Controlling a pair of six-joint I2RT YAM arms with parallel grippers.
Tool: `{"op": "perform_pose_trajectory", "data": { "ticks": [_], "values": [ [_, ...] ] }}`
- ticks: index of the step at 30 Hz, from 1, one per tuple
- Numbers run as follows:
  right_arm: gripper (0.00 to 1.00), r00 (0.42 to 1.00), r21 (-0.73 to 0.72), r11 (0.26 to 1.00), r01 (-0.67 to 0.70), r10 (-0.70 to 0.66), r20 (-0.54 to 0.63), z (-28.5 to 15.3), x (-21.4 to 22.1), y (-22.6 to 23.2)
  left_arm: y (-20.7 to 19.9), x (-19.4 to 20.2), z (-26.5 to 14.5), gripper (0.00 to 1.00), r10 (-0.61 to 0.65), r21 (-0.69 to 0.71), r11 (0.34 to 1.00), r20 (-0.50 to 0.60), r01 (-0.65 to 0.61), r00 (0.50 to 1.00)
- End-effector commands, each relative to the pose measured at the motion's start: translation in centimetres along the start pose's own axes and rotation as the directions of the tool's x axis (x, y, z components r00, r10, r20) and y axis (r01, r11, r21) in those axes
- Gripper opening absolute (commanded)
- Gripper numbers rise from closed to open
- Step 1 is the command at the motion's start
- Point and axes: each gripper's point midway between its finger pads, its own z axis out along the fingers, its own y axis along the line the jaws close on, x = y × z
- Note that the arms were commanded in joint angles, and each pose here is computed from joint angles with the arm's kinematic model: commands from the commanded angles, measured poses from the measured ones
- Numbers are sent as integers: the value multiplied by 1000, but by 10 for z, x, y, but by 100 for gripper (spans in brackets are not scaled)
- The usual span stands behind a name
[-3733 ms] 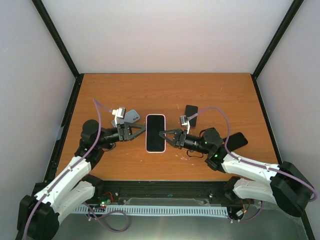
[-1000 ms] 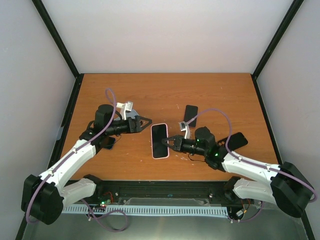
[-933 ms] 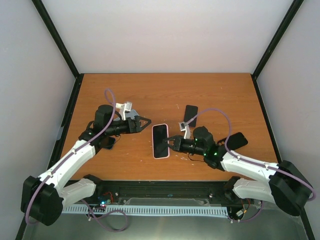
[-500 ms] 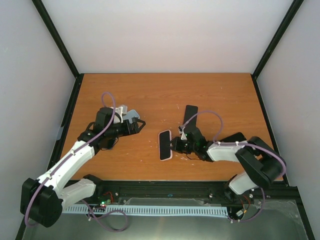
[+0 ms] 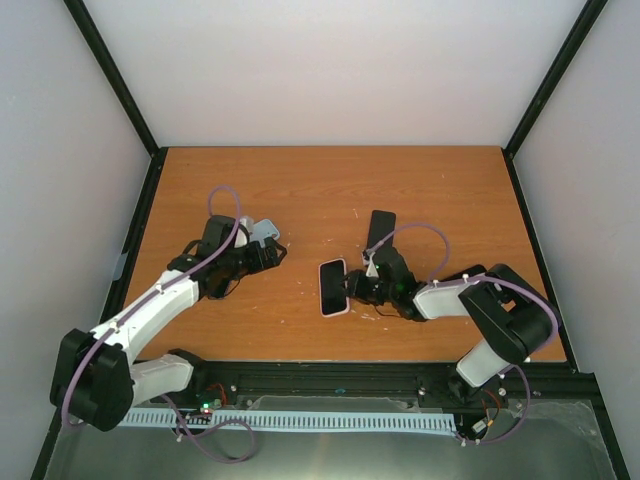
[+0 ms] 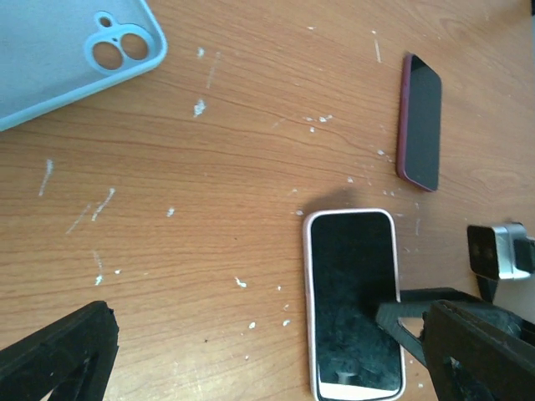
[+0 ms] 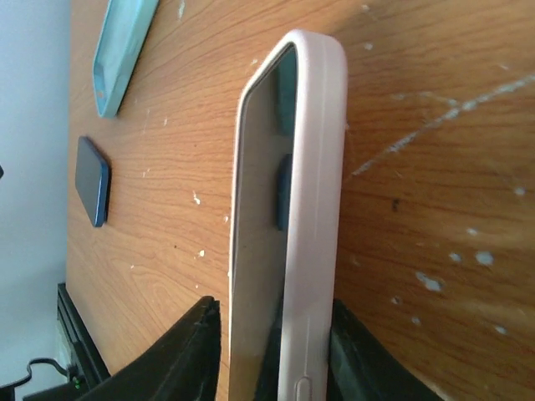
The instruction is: Put the phone into the phone case
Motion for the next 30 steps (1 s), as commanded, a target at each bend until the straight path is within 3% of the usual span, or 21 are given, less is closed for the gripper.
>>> {"op": "perform_pose_trajectory", "data": {
  "ticks": [1,11,14,23,30],
  "values": [
    [36,999,23,1000,19,-20,33,-7,-7,-1,11,-13,2,100,-66,-53,996,56,69,996],
    [79,993,163,986,41,-58,101,-39,-17,-11,32,-46,5,99,-145,-138,976,159,168,976],
    [98,989,199,979,53,-79,124,-52,-20,-11,37,-67,7,100,-161,-143,972,184,188,970],
    [100,969,233,966,111,-158,192,-87,-33,6,102,-134,16,100,-218,-258,919,298,298,929],
    [100,946,274,952,134,-205,251,-111,-43,13,158,-146,46,100,-302,-329,866,253,376,919]
  ]
}}
